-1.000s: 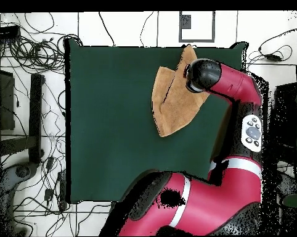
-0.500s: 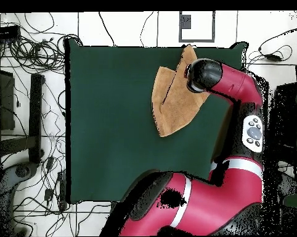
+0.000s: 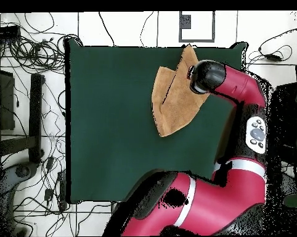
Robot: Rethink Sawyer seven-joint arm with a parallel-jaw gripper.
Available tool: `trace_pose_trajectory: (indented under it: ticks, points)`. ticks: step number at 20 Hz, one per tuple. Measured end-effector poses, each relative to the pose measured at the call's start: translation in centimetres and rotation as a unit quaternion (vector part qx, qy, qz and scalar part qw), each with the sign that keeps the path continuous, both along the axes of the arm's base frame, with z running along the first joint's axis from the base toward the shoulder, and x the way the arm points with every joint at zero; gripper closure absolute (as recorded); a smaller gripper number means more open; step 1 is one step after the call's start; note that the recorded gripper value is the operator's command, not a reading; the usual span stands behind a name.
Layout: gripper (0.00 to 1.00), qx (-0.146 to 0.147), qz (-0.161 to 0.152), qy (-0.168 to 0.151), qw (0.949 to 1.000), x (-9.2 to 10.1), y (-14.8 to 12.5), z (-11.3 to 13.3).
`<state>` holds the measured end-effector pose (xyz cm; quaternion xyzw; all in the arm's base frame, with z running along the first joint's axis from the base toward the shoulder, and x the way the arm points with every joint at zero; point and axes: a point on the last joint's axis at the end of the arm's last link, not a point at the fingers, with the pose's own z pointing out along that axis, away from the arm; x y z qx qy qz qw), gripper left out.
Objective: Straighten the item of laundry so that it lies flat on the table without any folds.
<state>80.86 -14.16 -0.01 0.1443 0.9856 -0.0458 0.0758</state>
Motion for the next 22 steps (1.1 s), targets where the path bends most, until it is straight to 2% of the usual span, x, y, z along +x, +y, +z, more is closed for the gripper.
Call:
trace_pose_trajectory:
  ticks: [5,15,22]
  points:
    - [0.0,0.0,-0.006,0.003,1.0,-0.4,-1.1,-0.6]
    - [0.0,-0.001,-0.006,0.009,0.9999,-1.4,-1.3,-3.9]
    - [0.0,-0.002,-0.006,0.007,1.0,-1.3,-1.4,-3.8]
